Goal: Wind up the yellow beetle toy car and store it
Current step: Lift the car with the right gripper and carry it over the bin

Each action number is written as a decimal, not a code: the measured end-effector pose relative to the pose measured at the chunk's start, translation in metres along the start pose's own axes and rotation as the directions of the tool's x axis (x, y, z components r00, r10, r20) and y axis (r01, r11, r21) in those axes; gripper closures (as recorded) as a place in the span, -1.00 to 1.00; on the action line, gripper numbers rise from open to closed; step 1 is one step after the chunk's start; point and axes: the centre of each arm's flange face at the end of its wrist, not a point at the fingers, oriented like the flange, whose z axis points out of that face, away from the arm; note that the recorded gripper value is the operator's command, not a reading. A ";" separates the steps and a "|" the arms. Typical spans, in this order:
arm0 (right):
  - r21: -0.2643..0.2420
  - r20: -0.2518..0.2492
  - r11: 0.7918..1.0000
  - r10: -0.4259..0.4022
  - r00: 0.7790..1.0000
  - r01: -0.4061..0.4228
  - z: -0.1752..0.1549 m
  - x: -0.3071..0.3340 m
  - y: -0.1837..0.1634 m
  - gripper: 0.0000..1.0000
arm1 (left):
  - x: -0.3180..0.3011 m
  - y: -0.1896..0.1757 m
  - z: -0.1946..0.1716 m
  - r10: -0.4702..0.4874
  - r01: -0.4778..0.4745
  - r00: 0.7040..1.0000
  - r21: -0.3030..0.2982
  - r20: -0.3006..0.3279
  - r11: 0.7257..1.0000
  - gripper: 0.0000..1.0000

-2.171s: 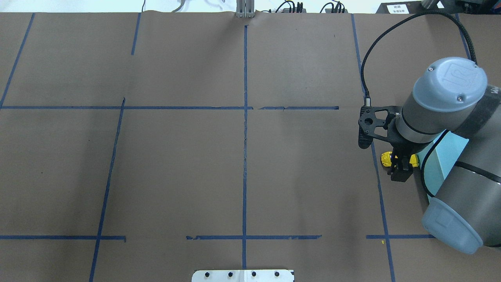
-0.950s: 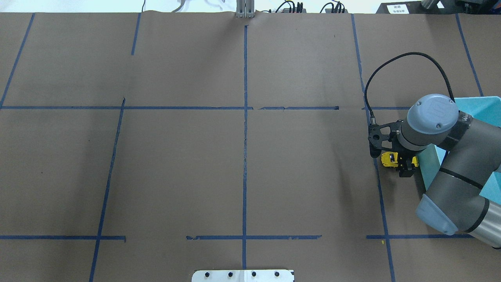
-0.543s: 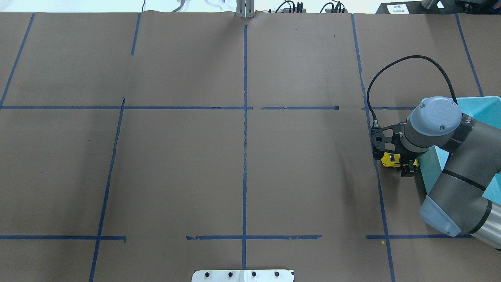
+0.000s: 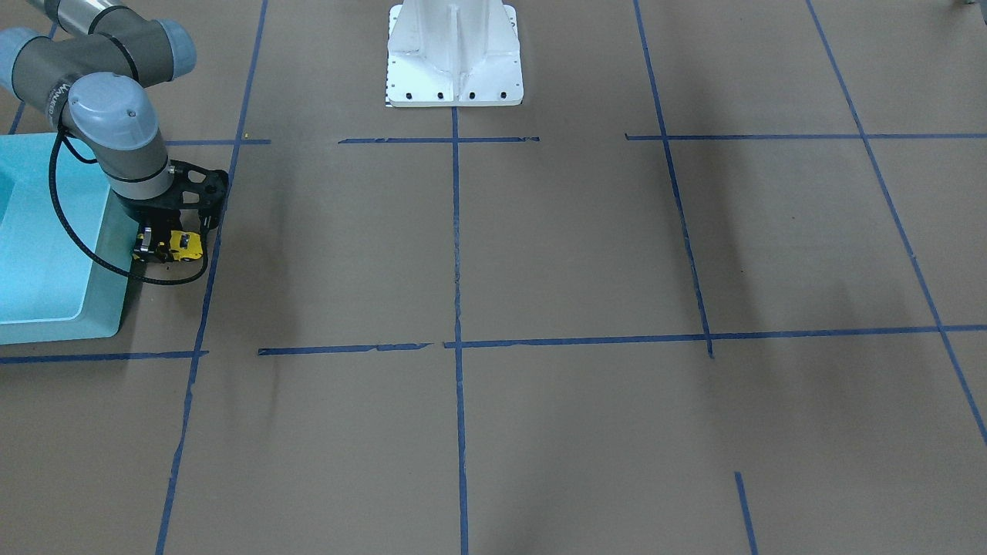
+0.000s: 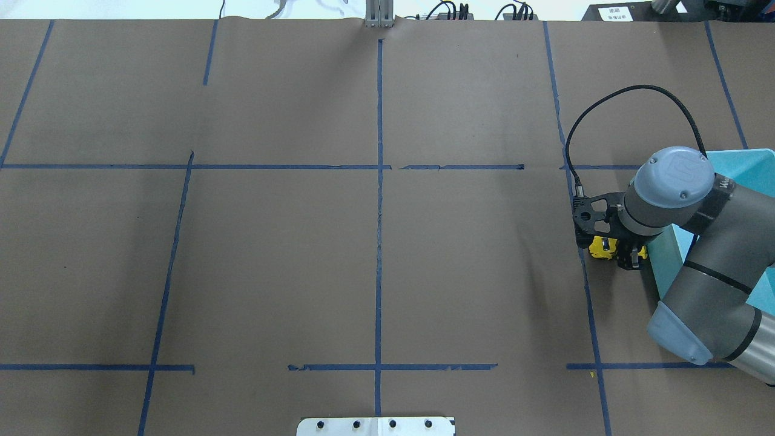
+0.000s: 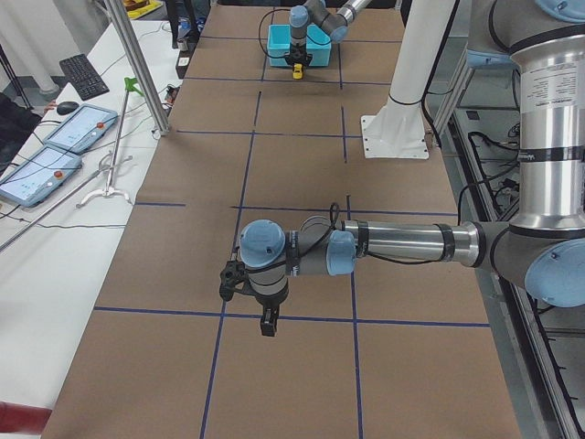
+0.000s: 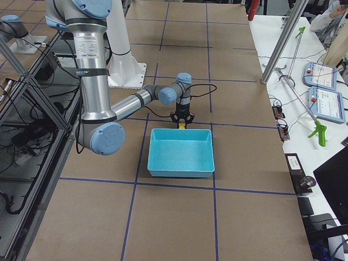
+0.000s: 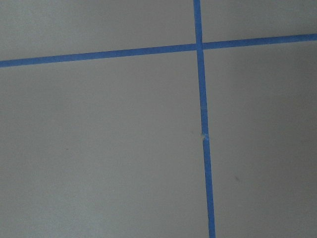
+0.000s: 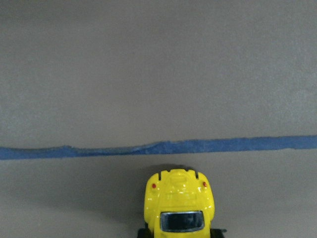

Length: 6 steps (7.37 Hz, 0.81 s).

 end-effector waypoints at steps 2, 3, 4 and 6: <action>0.000 0.023 1.000 0.007 1.000 -0.007 -0.038 -0.004 -0.006 0.86 | 0.000 0.000 0.000 0.000 0.000 1.000 0.001 0.000 1.000 -1.00; -0.006 0.024 1.000 0.010 1.000 -0.009 -0.065 -0.003 -0.008 0.85 | 0.000 0.000 0.000 0.000 0.000 1.000 0.001 0.000 1.000 -1.00; -0.010 0.019 1.000 0.001 1.000 -0.001 -0.088 0.001 -0.007 0.84 | 0.000 0.000 0.000 0.000 0.000 1.000 0.001 0.001 1.000 -1.00; -0.016 0.009 1.000 -0.004 1.000 0.004 -0.106 0.007 0.005 0.84 | 0.000 -0.001 0.000 0.002 -0.002 1.000 0.001 0.002 1.000 -1.00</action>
